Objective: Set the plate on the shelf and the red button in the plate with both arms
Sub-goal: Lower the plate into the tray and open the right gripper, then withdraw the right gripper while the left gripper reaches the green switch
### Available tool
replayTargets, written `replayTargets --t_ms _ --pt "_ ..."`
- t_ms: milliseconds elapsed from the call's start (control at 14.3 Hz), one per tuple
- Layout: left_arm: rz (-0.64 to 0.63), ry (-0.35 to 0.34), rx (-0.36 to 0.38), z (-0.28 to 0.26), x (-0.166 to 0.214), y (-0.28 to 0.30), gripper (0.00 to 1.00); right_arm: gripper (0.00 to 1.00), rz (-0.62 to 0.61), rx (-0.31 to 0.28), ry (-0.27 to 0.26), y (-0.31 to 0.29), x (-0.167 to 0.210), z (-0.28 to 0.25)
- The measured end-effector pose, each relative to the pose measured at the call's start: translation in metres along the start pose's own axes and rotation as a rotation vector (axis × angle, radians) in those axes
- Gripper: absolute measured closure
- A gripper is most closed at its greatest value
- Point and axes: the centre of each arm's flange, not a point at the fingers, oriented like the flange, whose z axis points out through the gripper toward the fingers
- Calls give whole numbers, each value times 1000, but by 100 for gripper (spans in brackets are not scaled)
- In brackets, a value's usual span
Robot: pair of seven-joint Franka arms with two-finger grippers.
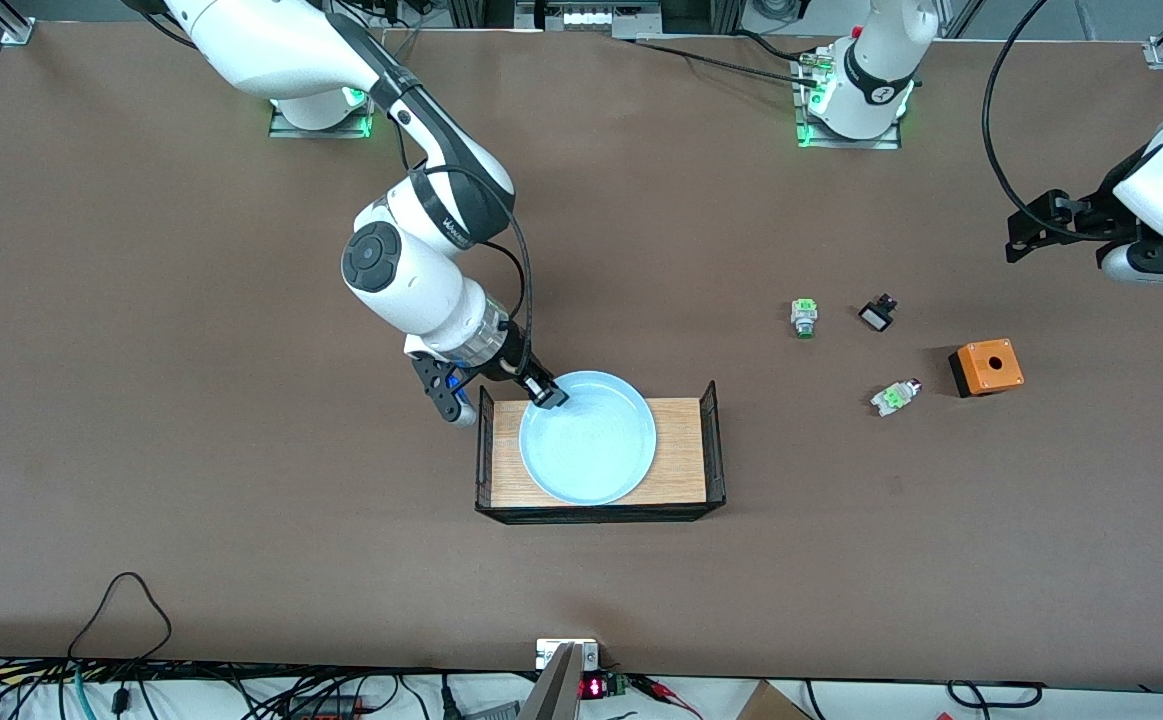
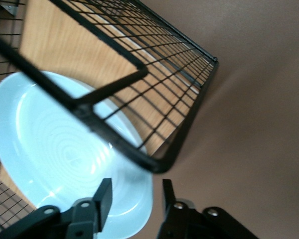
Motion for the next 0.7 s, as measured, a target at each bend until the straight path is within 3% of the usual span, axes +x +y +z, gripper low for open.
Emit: replayTargets --t_ms 279,349,698 --pt "0 0 0 0 0 0 0 5 -18 -61 -7 -7 -5 -49" --pt "0 -4 0 1 0 0 0 0 -30 -82 -8 -7 -4 -68" --pt "6 -110 -8 16 -6 4 0 0 -214 -216 -24 13 35 -179"
